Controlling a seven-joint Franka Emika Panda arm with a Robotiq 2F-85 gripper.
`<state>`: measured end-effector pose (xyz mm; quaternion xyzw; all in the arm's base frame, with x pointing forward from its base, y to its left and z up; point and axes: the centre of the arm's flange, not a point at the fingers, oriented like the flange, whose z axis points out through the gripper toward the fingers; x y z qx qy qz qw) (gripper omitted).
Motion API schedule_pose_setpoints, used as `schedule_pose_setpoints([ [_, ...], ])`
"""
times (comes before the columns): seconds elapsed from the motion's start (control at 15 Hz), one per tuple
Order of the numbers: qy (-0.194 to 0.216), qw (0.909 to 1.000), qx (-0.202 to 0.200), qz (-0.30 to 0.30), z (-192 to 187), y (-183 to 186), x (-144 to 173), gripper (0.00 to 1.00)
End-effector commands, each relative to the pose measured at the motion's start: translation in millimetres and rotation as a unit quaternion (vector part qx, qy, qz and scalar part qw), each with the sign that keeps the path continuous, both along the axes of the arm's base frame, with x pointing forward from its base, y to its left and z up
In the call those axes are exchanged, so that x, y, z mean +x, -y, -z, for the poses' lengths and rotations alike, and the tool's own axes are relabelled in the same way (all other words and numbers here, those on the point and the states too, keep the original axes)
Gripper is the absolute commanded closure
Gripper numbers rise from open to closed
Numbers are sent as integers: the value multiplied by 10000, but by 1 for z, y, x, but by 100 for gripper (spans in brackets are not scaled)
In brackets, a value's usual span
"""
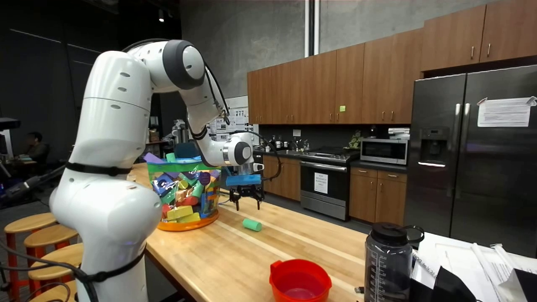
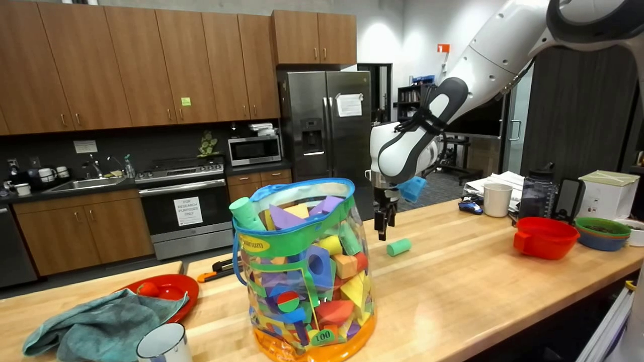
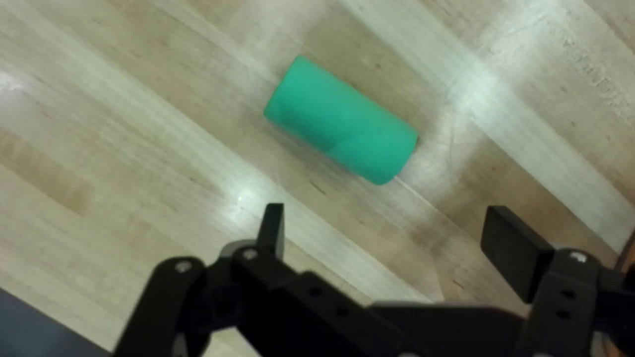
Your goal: Put the purple and green block inside the clear bag
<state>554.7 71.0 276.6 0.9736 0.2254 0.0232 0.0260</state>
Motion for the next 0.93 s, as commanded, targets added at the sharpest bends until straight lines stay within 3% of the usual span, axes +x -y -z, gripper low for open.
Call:
schedule_pose_setpoints([
  [0.0,18,10000,2,5,-1,0,1,0],
  [0.53,9,9997,228,7,13,-4,8,0],
  [0.87,-4,9999,110,68,15,-5,11,0],
])
